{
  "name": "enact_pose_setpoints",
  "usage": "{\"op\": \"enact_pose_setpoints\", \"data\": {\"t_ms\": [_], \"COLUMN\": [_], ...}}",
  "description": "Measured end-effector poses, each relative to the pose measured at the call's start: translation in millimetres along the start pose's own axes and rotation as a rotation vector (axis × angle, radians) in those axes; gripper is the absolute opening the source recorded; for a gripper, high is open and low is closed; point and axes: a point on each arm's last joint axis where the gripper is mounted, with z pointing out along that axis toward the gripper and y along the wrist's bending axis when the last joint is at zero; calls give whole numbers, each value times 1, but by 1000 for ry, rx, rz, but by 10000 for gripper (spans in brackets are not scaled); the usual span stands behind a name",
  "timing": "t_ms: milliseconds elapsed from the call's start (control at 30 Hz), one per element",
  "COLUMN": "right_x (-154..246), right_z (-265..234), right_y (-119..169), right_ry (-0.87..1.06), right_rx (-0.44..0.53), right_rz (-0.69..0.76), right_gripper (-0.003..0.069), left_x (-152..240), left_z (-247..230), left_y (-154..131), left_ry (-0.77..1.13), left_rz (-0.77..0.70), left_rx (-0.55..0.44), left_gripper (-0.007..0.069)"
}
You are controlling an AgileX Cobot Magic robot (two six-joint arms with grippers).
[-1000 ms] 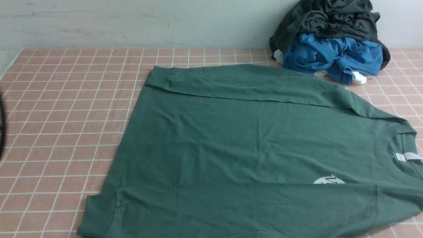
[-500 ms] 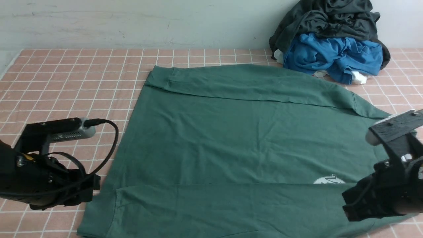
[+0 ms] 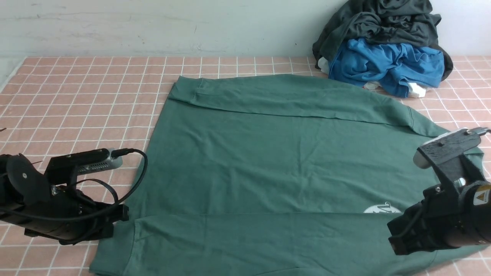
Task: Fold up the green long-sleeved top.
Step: Use the left arm to clamp the cuff closest to it, then use the left arm to drag and place the cuff at the centered position on the left edge of the fabric
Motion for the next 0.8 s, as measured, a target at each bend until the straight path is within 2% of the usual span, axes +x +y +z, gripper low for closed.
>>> {"op": "enact_pose_setpoints", "data": {"t_ms": [33,133,367,600,733,800], "right_x": [0,-1,-1,-2,-2,-2], "right_z": [0,0,0,0,0,0], "right_y": [0,0,0,-1,-1,-1], "right_ry": [-3,-8,-10,-21,-25,-26], "right_rx": [1,3,3,8,10,10], "right_rz": [-7,-17,-27,-30,-30,-31], "right_gripper": [-14,-14,-14,-14,-14,-14], "left_x": [0,-1,-11,-56,-81,-94], "left_z": [0,-3,-42,-102,-107,-93], "left_y": [0,-1,-11,-31,-34,-34], "left_ry": [0,-9,-113,-326,-413,-413], "left_rz": [-2,-1,34,197,237,237], "left_rx": [1,4,46,89,72,59], "left_gripper": [53,9,-1,-1,-1,-1]}}
